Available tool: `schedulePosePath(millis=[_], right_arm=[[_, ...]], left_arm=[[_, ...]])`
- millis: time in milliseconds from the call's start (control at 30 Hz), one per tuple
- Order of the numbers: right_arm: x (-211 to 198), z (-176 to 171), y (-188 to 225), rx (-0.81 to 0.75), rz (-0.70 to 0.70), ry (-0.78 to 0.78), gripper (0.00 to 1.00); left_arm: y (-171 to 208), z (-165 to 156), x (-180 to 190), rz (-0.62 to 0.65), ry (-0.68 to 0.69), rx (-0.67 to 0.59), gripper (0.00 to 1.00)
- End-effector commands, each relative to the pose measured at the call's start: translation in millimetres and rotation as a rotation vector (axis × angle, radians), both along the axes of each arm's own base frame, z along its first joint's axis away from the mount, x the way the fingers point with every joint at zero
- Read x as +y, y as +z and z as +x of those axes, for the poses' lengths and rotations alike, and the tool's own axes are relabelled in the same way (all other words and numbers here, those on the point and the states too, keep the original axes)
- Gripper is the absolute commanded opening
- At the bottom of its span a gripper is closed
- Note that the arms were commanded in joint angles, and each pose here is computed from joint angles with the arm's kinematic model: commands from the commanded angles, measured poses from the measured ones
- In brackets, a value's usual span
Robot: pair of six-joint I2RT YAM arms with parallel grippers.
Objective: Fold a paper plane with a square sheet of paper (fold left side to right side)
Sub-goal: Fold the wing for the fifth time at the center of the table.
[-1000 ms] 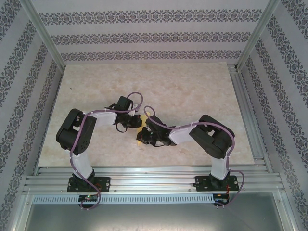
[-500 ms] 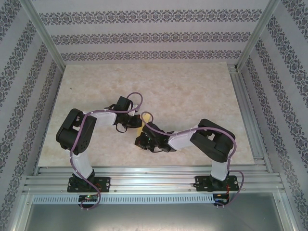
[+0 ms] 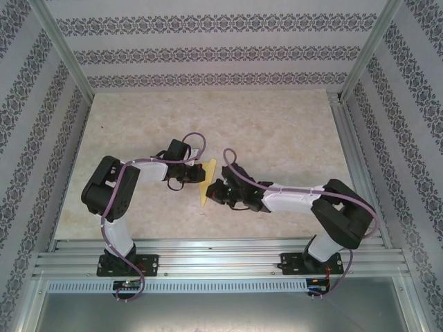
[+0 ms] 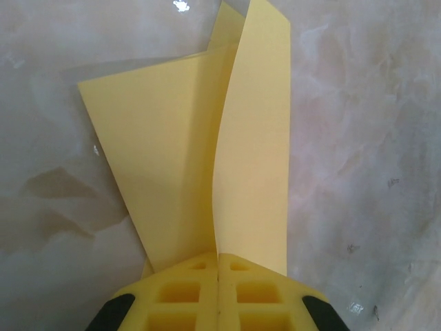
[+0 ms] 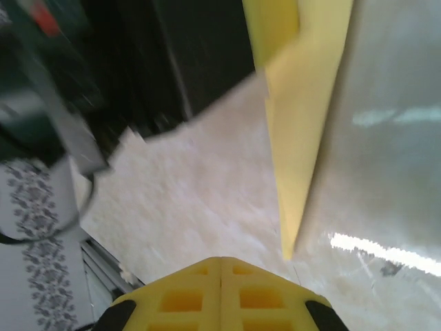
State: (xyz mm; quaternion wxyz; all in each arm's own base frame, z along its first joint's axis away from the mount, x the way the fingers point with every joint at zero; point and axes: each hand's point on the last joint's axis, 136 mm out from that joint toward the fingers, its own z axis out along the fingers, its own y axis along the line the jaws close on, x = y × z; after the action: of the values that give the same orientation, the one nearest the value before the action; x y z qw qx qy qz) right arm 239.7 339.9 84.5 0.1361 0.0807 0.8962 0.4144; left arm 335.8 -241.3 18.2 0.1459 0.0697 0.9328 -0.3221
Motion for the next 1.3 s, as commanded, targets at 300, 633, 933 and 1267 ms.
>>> schedulePosePath(millis=[300,633,933,1267], right_arm=[[10,44,-17,-0.036,-0.008,0.013,0.01],[7,74,-46,-0.011,-0.061,-0.012,0.01],[11,95,-56,0.003,-0.065,0.002,0.01],[2,107,-80,0.038,-0.143,-0.008,0.01]], left_arm=[[-28,-20,32,0.15,0.036,0.069,0.0],[-30,-21,34,0.158,0.036,0.076,0.0],[-34,-24,35,0.163,0.033,0.085,0.0],[-36,-25,35,0.164,0.03,0.09,0.0]])
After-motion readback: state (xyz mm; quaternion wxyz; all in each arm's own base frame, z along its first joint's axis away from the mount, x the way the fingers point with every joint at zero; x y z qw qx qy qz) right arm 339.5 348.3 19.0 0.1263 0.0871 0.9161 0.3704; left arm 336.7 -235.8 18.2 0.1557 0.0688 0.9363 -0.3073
